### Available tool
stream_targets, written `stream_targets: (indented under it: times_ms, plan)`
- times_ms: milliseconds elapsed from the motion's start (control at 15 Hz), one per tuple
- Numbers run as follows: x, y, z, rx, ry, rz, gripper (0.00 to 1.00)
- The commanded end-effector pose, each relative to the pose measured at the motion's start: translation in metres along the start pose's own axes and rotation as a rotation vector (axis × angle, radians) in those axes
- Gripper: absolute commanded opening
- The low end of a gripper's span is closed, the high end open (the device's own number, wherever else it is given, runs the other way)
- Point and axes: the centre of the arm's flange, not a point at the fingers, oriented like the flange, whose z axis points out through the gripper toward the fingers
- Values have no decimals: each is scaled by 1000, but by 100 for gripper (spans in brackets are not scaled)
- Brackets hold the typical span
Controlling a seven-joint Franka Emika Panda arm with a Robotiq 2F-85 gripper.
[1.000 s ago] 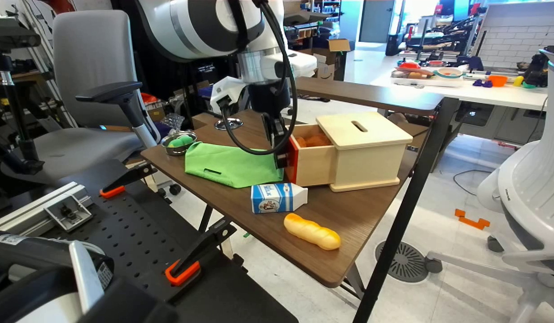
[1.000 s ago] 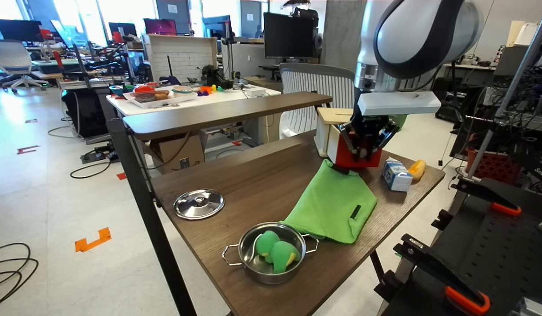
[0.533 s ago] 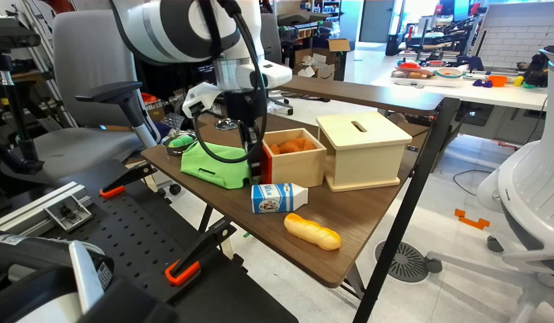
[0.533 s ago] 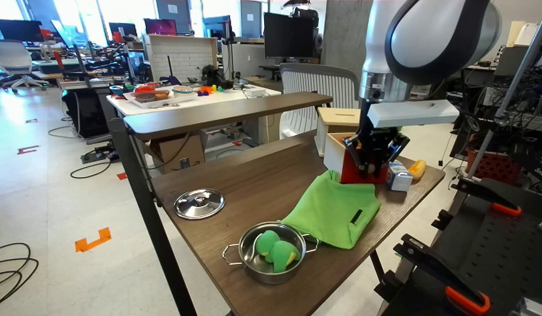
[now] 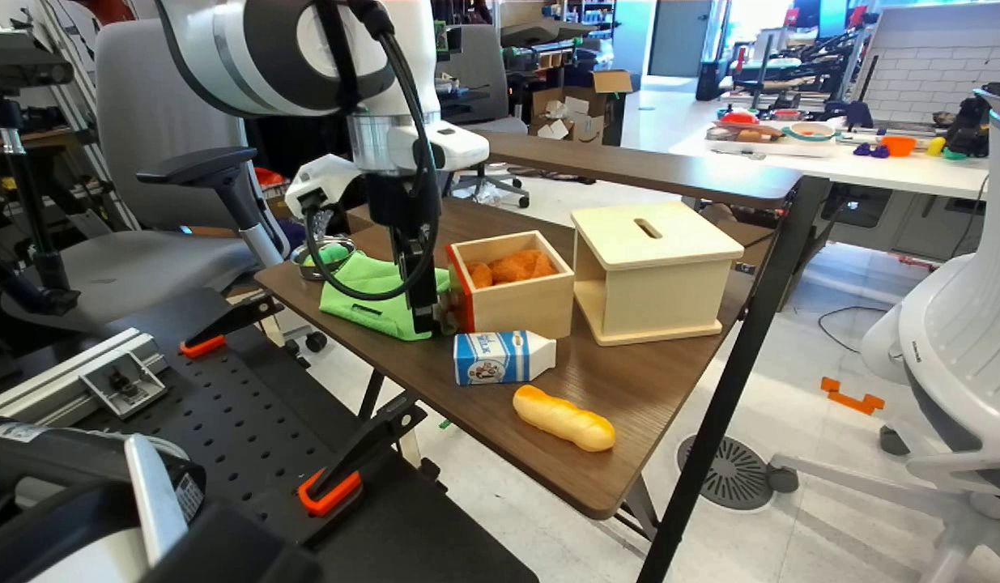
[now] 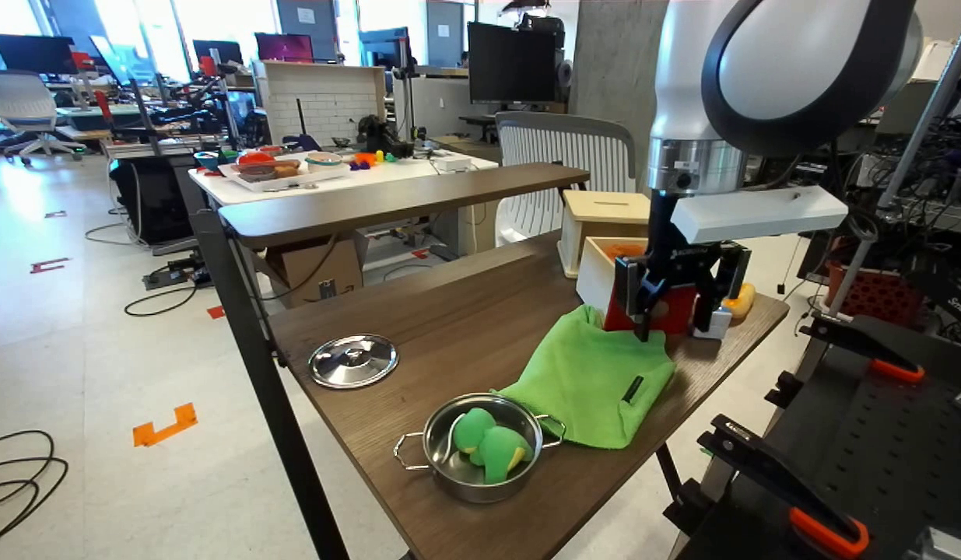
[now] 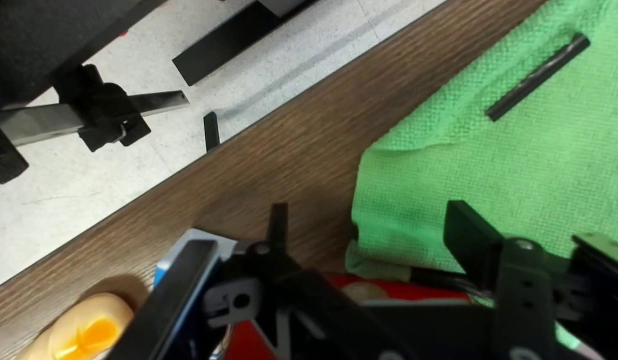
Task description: Open the chest drawer and put the orange object inside
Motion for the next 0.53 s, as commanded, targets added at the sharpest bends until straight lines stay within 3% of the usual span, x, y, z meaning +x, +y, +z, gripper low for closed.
stream_targets:
  times_ms: [0, 267, 467]
  plan:
    - [-1, 12, -21, -15, -43, -16, 100]
    - [10, 44, -54, -66, -67, -17, 100]
    - [30, 87, -74, -102, -24, 22, 100]
